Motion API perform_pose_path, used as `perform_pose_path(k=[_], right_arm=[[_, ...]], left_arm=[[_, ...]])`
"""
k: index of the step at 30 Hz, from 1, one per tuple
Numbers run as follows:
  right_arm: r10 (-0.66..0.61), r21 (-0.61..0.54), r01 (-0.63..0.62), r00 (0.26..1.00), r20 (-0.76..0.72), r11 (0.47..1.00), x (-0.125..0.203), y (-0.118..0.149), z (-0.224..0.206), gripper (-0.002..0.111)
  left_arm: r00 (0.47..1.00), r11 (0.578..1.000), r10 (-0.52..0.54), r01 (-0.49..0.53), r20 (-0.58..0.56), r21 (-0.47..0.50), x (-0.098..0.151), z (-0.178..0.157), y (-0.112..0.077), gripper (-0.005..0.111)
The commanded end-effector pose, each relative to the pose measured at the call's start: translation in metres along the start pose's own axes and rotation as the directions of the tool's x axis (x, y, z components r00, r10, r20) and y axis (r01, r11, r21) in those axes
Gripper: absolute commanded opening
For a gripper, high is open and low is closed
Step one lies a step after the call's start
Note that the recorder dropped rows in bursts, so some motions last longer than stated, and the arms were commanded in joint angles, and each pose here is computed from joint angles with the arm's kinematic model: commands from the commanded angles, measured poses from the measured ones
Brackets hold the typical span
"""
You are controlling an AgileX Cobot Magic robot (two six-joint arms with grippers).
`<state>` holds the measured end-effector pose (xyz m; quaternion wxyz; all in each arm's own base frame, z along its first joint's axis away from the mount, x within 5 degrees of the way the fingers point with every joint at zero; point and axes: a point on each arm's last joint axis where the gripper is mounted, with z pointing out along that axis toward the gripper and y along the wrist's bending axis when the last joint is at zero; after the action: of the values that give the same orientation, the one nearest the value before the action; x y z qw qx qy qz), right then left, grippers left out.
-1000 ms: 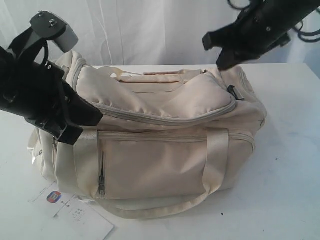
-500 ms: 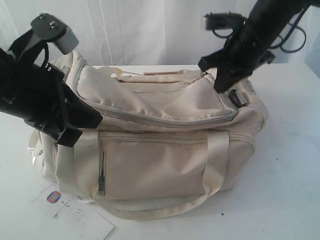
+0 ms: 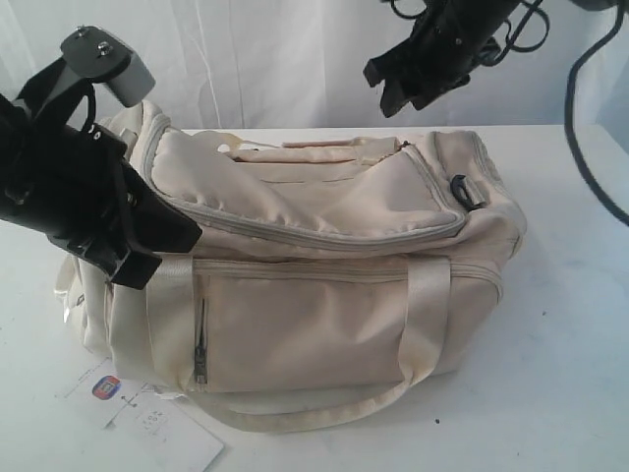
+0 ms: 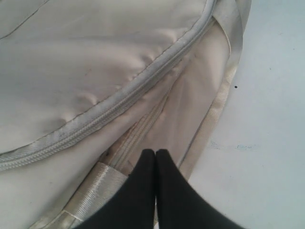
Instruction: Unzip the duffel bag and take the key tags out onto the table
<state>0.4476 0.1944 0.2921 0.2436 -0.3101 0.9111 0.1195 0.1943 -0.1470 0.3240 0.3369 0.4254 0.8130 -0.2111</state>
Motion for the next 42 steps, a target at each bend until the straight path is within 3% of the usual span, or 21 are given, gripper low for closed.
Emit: perform_pose_path(k=[1, 6, 9, 15, 21, 32, 34, 40, 42], right_arm=[[-0.084, 0.007, 0.084, 0.996, -0.006, 0.996, 0.0, -0.001, 0.027, 0.067], [-0.185, 0.159, 0.201, 0.976, -0.111, 0.966, 0.005, 0.002, 0.053, 0.067], [-0.196, 0.131, 0.212, 0.972, -0.13, 0.968, 0.007, 0.013, 0.063, 0.063], [-0.151, 0.168, 0.173, 0.979, -0.135, 0.971, 0.006, 0.013, 0.062, 0.022], [-0.153, 0.208, 0.16, 0.987, -0.052, 0.965, -0.012, 0.014, 0.034, 0.005], [-0.155, 0.205, 0.165, 0.986, -0.066, 0.965, -0.012, 0.016, 0.017, 0.006], [-0.15, 0.195, 0.162, 0.986, -0.077, 0.967, -0.011, 0.017, 0.02, 0.01], [-0.137, 0.164, 0.163, 0.978, -0.158, 0.973, -0.002, 0.016, 0.033, 0.061], [-0.148, 0.158, 0.176, 0.974, -0.172, 0.972, 0.0, 0.015, 0.039, 0.066]], left_arm=[[1.0, 1.0, -0.01, 0.01, -0.009, 0.024, 0.002, 0.0, -0.003, 0.0], [1.0, 1.0, -0.01, 0.01, -0.009, 0.024, 0.002, 0.0, -0.003, 0.0], [1.0, 1.0, -0.01, 0.01, -0.009, 0.024, 0.002, 0.0, -0.003, 0.0], [1.0, 1.0, -0.01, 0.01, -0.011, 0.026, 0.002, 0.0, -0.003, 0.0], [1.0, 1.0, -0.01, 0.01, -0.011, 0.026, 0.002, 0.0, -0.003, 0.0], [1.0, 1.0, -0.01, 0.01, -0.013, 0.027, 0.002, 0.0, -0.004, 0.0], [1.0, 1.0, -0.01, 0.01, -0.013, 0.027, 0.002, 0.0, -0.004, 0.0], [1.0, 1.0, -0.009, 0.01, -0.014, 0.029, 0.002, 0.0, -0.004, 0.0], [1.0, 1.0, -0.009, 0.01, -0.014, 0.029, 0.002, 0.0, -0.004, 0.0]])
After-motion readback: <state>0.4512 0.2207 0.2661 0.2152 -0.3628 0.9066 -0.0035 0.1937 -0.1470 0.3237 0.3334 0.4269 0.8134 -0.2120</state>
